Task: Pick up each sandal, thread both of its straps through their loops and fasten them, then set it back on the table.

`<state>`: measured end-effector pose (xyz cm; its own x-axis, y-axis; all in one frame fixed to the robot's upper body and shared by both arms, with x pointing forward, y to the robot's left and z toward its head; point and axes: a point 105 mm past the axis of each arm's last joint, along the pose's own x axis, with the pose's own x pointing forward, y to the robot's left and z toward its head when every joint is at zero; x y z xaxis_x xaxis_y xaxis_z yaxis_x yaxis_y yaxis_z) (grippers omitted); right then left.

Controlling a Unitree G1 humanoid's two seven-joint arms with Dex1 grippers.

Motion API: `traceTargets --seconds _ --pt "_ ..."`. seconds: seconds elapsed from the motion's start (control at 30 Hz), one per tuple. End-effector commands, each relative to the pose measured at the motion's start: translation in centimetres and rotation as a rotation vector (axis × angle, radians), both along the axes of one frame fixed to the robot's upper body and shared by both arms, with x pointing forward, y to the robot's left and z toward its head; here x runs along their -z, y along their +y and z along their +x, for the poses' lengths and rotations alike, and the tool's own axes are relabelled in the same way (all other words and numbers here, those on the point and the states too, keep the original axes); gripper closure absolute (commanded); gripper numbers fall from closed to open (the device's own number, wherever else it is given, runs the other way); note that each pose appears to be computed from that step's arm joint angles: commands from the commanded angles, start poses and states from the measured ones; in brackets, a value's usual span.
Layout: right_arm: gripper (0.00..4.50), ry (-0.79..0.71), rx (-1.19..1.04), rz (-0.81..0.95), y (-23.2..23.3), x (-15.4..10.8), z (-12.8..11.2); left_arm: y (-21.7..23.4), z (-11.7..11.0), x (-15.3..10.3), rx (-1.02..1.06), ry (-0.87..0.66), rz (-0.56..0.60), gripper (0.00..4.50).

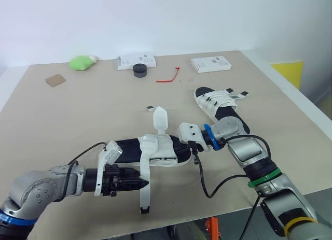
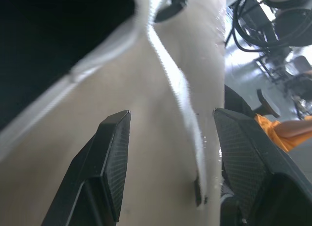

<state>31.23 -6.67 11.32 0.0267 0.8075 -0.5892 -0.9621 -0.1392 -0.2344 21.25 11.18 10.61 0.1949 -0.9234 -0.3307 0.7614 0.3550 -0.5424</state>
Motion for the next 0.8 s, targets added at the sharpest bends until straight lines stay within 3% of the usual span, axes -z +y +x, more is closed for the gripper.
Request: traceTargets --seconds 0.03,0.17,0.37,0.6,0.8 --pt "4.50 0.090 0.013 -0.095 -0.3 3.3 -0.8 -0.9 -0.4 -0.1 0.034 -0.014 -0.003 1.73" --pt "4.50 0.088 0.015 -0.095 -0.3 3.2 -0.8 -1.1 -0.3 0.1 0.024 0.005 -0.019 1.73" --pt "4.50 0.085 0.018 -0.097 -0.4 3.2 -0.8 -0.9 -0.1 -0.3 0.018 0.023 -0.040 4.49" --pt "4.50 0.081 0.023 -0.098 -0.5 3.2 -0.6 -0.9 0.7 -2.1 0.031 0.013 -0.096 4.49" --pt "4.50 0.077 0.025 -0.101 -0.5 3.2 -0.4 -1.8 3.0 -6.3 0.047 -0.046 -0.231 4.49"
